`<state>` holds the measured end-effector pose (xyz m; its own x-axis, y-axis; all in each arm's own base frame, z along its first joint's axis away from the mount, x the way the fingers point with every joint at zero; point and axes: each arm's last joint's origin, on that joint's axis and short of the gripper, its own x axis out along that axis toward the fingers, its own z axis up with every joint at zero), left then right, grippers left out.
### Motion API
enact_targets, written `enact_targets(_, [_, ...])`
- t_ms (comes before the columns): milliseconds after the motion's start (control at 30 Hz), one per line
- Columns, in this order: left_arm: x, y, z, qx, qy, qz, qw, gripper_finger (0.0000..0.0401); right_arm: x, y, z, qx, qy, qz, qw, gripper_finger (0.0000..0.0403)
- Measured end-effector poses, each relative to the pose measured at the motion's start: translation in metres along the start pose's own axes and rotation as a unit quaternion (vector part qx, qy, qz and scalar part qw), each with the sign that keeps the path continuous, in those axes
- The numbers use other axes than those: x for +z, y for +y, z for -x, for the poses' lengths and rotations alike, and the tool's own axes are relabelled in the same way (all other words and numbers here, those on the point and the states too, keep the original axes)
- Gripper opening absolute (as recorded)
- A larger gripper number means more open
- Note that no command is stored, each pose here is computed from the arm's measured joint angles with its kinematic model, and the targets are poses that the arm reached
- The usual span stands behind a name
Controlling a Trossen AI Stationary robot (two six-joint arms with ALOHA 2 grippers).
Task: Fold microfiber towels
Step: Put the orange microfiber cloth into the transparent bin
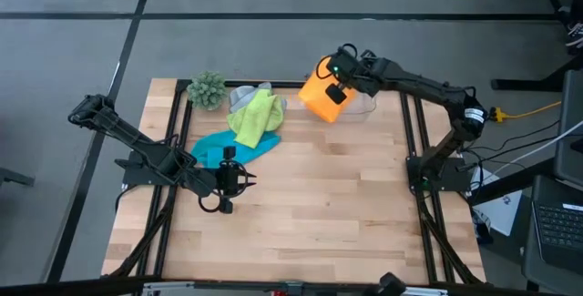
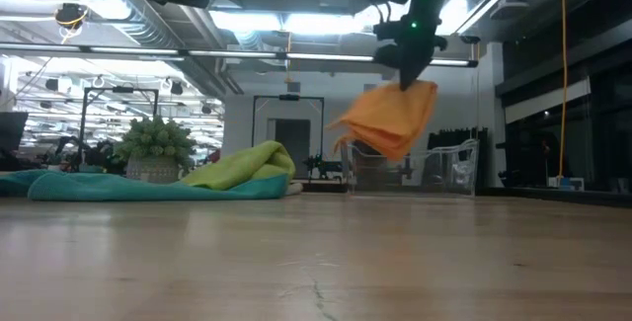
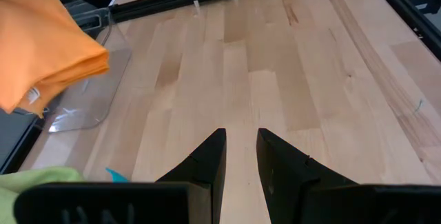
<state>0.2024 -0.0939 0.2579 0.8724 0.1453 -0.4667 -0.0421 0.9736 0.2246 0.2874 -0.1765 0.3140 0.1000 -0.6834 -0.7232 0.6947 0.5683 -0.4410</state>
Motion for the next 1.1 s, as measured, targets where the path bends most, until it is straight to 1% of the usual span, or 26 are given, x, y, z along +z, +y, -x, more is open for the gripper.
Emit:
enact_targets(233, [0.000,0.000,0.000,0.000,0.000,0.000,1.000,0.0074,-0.001,-0.006,-0.025,0.012,0.038,-0.010,0.999,0.0003])
enact_targets(367, [0.000,0.000,0.000,0.000,0.000,0.000,1.000,0.0074,-0.001,-0.006,-0.043,0.008,0.059,0.014,0.998,0.0003])
enact_targets(567, [0.000,0.000,0.000,0.000,0.000,0.000,1.000,0.0074,-0.004,-0.013,-0.064,-0.005,0.087,0.021,0.996,0.0003])
enact_targets(667, [0.000,0.000,0.000,0.000,0.000,0.002,1.000,0.0074,-0.005,-0.019,-0.070,-0.010,0.095,0.021,0.995,0.0003])
enact_targets(867, [0.000,0.000,0.000,0.000,0.000,0.011,1.000,0.0074,-0.004,-0.028,-0.076,-0.009,0.092,0.076,0.993,0.0003])
enact_targets(1033, [0.000,0.000,0.000,0.000,0.000,0.011,1.000,0.0074,-0.004,-0.031,-0.078,0.027,0.088,0.091,0.992,0.0003])
enact_targets(1100, [0.000,0.000,0.000,0.000,0.000,0.012,1.000,0.0074,-0.004,-0.030,-0.078,0.034,0.087,0.093,0.991,0.0003])
